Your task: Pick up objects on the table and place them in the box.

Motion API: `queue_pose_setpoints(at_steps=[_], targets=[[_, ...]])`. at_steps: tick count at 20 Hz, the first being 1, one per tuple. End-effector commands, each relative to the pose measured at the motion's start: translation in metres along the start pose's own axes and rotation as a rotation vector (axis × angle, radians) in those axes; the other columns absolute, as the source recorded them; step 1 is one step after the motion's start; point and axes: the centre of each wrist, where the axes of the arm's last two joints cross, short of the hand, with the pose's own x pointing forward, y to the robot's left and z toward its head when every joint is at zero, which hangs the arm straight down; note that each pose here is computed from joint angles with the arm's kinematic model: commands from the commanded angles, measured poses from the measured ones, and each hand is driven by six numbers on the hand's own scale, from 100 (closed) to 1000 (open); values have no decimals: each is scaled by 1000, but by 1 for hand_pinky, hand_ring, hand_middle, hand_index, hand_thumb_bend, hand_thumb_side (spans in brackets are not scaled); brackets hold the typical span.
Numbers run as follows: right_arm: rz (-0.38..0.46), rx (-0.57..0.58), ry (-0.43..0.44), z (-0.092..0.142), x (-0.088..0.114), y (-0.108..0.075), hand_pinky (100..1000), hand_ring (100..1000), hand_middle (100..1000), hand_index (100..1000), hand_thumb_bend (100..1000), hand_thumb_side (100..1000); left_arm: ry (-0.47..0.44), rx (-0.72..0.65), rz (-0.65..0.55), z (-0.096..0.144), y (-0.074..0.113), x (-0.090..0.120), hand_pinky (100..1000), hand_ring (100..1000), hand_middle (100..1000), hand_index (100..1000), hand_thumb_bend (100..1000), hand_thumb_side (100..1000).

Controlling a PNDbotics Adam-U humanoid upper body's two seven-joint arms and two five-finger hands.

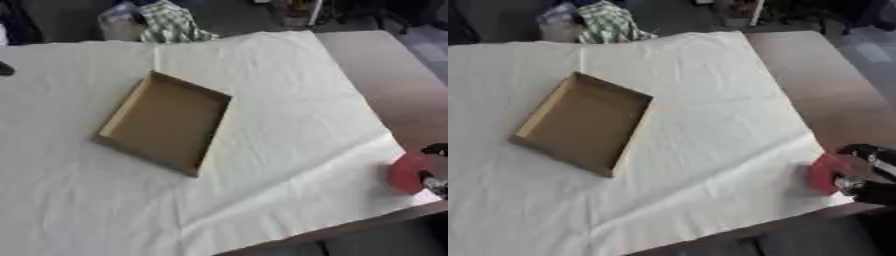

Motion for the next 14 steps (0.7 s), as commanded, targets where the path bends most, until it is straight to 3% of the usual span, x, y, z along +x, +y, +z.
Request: queue_pose_setpoints(at_steps=[1, 14], targets=[[33, -4, -7, 0, -1, -13, 971, 1000, 1000, 1000, 113, 770, -25, -12, 0, -5, -1, 4, 563, 716, 701, 765, 100, 659], [55, 11, 9, -5, -3, -12, 976, 1000, 1000, 1000, 171, 833, -20, -22, 6, -5, -2, 4, 562, 720, 702, 765, 100, 660]])
